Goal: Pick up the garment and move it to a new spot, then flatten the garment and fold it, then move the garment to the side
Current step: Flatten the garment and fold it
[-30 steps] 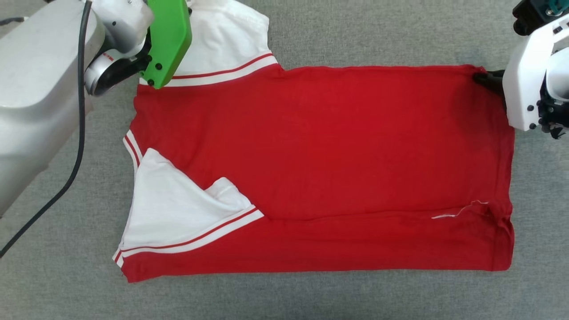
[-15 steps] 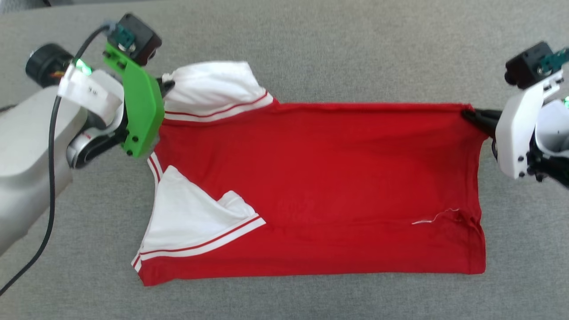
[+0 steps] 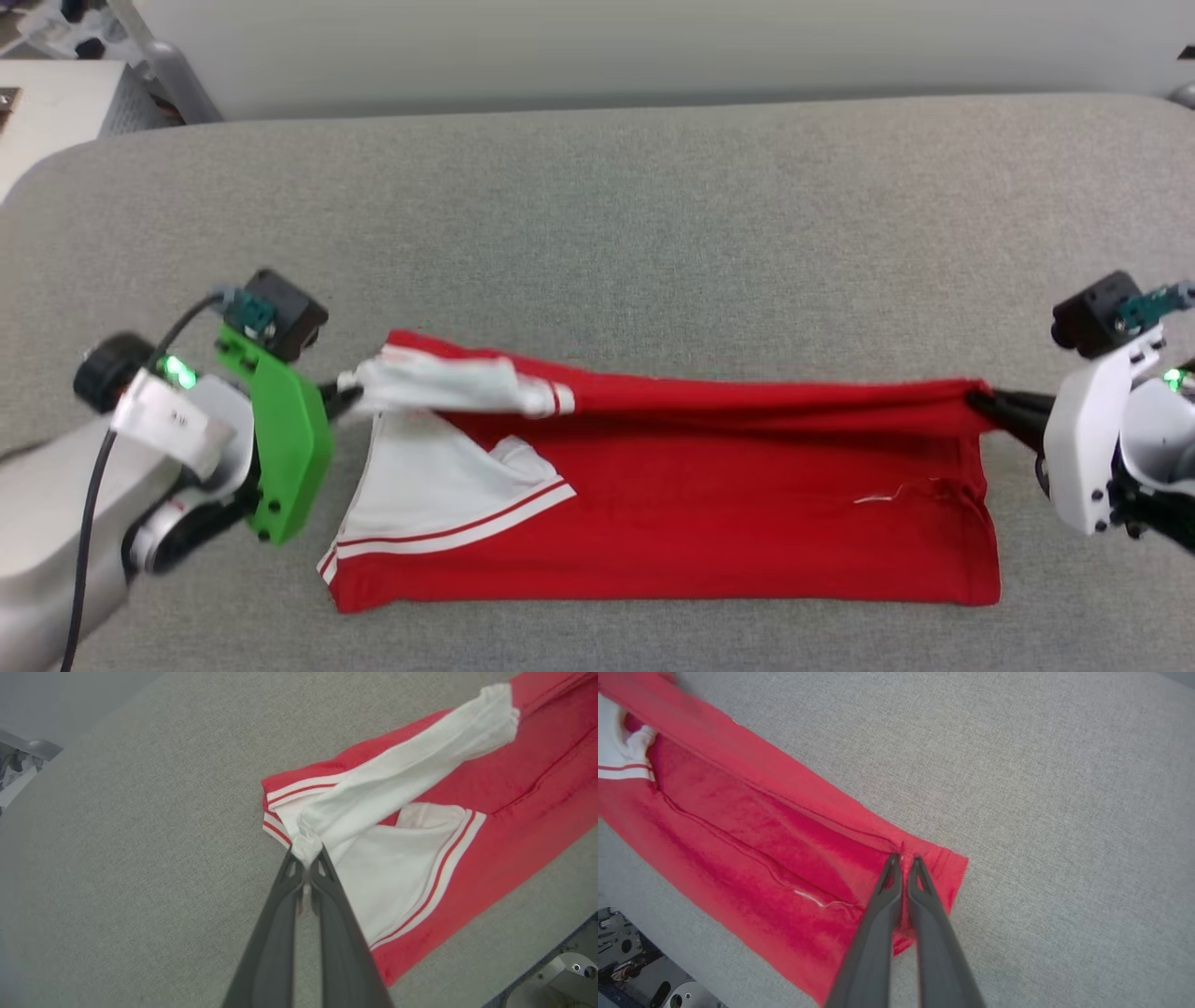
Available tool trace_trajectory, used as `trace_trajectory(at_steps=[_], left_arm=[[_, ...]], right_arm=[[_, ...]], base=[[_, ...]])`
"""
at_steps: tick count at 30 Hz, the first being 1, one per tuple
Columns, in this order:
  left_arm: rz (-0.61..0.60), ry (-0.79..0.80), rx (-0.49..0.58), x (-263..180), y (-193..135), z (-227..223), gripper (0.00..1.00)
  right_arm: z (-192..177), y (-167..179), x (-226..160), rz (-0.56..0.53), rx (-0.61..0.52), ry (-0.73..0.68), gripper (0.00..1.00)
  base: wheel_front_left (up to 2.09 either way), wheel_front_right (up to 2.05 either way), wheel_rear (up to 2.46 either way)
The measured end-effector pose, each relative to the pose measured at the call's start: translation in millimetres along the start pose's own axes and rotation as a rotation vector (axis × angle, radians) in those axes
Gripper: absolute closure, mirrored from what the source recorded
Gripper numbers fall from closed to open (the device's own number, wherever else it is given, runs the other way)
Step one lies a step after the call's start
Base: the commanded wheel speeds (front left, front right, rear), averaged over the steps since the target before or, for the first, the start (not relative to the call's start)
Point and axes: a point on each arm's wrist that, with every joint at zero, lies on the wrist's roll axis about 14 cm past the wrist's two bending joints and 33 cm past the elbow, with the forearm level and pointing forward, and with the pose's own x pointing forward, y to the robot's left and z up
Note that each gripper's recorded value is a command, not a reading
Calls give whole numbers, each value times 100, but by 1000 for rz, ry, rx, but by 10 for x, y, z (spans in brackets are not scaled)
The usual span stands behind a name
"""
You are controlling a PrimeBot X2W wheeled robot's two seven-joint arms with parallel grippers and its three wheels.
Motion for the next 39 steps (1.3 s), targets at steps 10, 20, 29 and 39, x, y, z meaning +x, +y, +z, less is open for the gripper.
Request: trace_trajectory(at_steps=[10,20,29,39], left_arm=[[-44,119,-141,-27,-352,-679,100],[-43,191,-256,270,-416,-1051,100],[89,-72,-239,55,-143,-606,0],[393,-497,-163,-482,257,43,0]], right_arm=[[-483,236,-15,57,62,81,100],[-855,329,167,75,133,165,96],[-579,371,-38,64,181,5,0],[-111,71,-477,-12,221,-176,0]], base=[[0,0,0],[0,0,0],[0,0,0],[0,0,0]])
